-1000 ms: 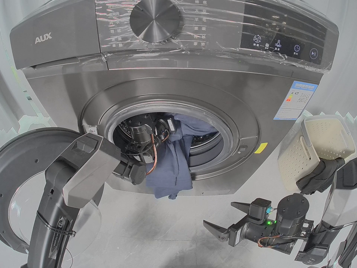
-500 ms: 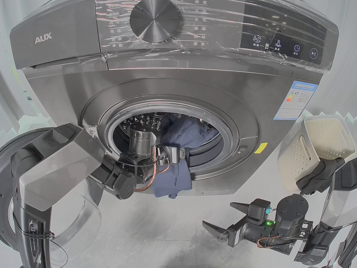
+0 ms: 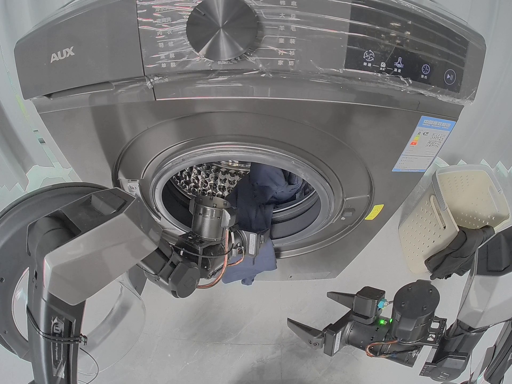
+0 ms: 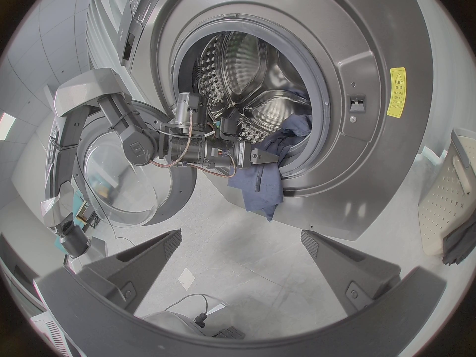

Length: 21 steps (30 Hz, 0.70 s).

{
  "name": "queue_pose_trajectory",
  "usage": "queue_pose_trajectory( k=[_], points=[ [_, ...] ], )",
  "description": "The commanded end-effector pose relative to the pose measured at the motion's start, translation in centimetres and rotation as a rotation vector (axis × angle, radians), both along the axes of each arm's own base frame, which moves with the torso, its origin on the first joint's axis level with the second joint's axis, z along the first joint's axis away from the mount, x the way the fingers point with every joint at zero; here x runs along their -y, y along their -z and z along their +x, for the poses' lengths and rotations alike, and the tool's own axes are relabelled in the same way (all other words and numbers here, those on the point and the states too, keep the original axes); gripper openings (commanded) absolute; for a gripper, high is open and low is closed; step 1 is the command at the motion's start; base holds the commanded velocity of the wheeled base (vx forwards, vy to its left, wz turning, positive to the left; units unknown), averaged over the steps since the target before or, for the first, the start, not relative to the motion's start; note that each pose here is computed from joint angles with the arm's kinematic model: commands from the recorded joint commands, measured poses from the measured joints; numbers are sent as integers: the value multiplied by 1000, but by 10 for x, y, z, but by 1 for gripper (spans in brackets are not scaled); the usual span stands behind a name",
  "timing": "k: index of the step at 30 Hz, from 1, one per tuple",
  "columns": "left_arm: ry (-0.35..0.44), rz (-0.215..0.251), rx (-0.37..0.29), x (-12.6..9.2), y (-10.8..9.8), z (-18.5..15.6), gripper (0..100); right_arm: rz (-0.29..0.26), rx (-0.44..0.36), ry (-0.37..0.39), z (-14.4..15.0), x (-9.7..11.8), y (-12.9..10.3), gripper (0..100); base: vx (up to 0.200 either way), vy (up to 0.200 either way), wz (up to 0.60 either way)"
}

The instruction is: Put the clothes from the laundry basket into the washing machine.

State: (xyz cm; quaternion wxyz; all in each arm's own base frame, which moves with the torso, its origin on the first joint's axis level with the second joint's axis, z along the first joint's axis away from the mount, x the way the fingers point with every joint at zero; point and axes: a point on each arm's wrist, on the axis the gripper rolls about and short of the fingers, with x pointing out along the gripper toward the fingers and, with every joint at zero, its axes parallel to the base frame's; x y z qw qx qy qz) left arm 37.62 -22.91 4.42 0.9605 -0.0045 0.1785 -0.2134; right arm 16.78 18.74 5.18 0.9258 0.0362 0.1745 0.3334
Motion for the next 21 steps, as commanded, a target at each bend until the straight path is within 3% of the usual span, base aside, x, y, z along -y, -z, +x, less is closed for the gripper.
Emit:
queue_pose_trajectory(
  k=[1, 9, 13, 17, 21],
  points=[
    [-11, 3, -2, 2, 10, 9, 0, 0, 1, -2, 0, -1, 0, 100, 0, 0, 0],
    [-24, -61, 74, 8, -7, 24, 0, 2, 1, -3, 0, -1, 0, 100, 0, 0, 0],
    [-76, -200, 221, 17, -32, 47, 0, 2, 1, -3, 0, -1, 0, 100, 0, 0, 0],
    [-149, -264, 342, 15, -41, 71, 0, 2, 1, -3, 0, -2, 0, 100, 0, 0, 0],
    [-164, -283, 379, 13, -39, 77, 0, 2, 1, -3, 0, -2, 0, 100, 0, 0, 0]
  ],
)
